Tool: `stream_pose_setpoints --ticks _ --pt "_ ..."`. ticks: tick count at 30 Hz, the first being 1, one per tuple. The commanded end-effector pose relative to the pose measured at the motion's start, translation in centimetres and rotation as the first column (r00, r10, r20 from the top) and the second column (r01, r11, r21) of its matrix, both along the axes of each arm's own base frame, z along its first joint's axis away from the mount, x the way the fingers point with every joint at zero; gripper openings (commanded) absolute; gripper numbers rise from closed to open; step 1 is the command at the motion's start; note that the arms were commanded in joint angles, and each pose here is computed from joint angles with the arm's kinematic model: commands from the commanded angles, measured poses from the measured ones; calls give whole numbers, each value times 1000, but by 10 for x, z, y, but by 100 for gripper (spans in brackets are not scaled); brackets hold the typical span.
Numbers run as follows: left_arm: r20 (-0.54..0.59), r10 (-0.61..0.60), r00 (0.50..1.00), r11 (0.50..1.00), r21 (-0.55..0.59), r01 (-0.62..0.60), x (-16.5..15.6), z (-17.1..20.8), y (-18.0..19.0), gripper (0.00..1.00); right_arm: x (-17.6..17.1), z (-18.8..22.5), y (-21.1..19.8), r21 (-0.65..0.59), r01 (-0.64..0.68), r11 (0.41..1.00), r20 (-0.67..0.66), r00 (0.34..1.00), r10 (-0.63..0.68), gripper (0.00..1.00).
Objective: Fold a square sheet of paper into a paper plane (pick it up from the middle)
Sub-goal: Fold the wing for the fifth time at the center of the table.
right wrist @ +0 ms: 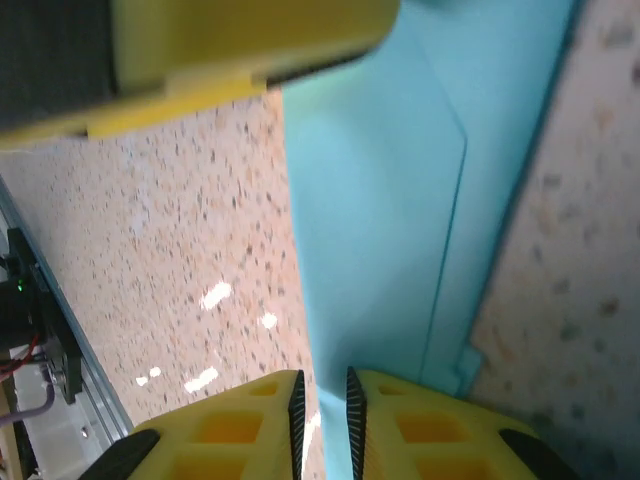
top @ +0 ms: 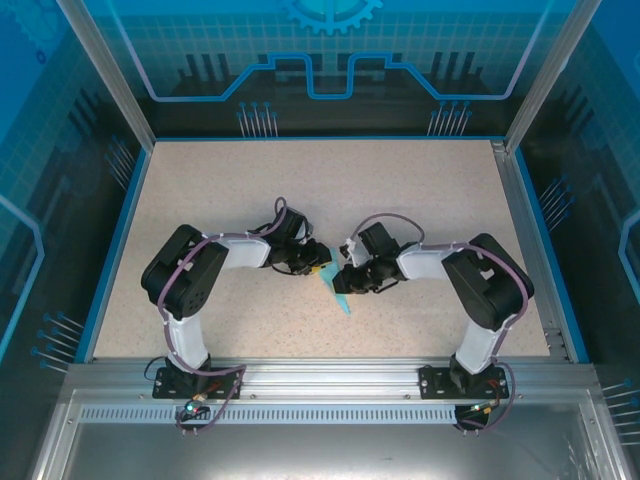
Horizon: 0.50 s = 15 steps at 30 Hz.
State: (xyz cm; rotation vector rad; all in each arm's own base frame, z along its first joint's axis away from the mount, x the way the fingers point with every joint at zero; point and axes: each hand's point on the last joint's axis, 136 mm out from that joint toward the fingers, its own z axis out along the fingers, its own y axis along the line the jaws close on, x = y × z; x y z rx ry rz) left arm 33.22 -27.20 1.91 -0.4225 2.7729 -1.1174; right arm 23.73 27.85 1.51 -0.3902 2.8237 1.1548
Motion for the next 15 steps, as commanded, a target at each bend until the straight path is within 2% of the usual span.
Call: stream_pose_setpoints --ticks 1,5,9,15 --pt "-98 50 994 995 95 -40 -11 -34 20 31 -48 -20 -21 -80 -44 996 -138 990 33 23" --pt "-95 52 994 995 93 -43 -10 -33 20 31 -66 -12 -23 -71 -98 993 -137 987 87 24" --pt "-87 45 995 996 83 -38 -7 -27 17 31 -73 -8 -34 -121 -128 984 -122 986 113 24" --pt "-38 18 999 998 56 -16 0 -4 10 36 -49 9 -48 -171 -49 984 -14 999 48 26"
